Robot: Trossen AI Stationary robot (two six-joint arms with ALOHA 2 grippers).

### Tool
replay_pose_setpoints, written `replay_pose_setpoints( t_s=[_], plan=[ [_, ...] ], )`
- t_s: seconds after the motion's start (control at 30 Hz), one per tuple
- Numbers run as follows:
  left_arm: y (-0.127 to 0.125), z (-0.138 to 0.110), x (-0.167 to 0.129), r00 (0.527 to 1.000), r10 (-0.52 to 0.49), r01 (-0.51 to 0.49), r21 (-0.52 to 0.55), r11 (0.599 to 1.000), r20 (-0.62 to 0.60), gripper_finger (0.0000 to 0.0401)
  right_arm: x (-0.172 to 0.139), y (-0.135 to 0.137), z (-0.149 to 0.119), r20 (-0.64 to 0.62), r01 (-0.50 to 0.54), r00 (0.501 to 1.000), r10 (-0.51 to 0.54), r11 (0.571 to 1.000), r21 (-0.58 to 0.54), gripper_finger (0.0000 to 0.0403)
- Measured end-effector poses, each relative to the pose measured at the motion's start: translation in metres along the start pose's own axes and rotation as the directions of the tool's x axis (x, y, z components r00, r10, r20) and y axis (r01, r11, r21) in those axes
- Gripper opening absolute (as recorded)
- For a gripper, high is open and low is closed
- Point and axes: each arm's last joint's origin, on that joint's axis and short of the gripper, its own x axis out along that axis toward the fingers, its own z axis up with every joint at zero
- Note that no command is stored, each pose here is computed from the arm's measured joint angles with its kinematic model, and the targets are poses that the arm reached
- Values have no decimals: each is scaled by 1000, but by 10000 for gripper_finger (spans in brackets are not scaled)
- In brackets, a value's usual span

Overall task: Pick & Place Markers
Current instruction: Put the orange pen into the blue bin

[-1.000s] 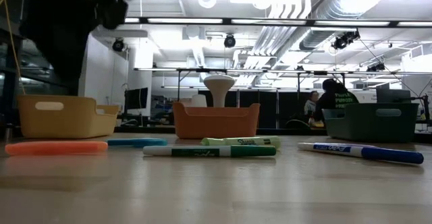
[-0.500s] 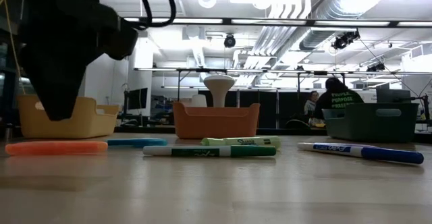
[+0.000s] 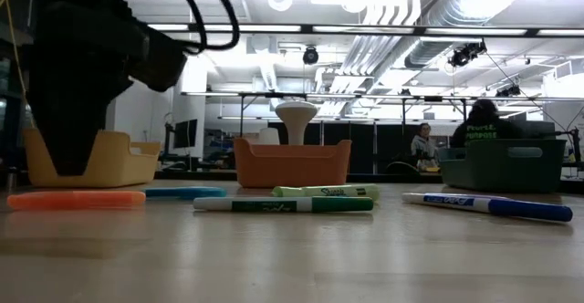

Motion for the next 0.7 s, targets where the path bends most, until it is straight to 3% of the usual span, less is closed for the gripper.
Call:
replay_pose_setpoints(
  t_s=[0.53, 0.7],
  plan=[
    [-10, 4, 41, 994, 30, -25, 53, 998, -103, 216, 0, 0, 0, 4, 1, 1000, -1, 1000, 27, 252],
    [-9, 7, 50, 988, 44, -35, 62, 997, -145, 183, 0, 0, 1, 8, 1, 1000, -2, 999, 43, 252]
  ],
)
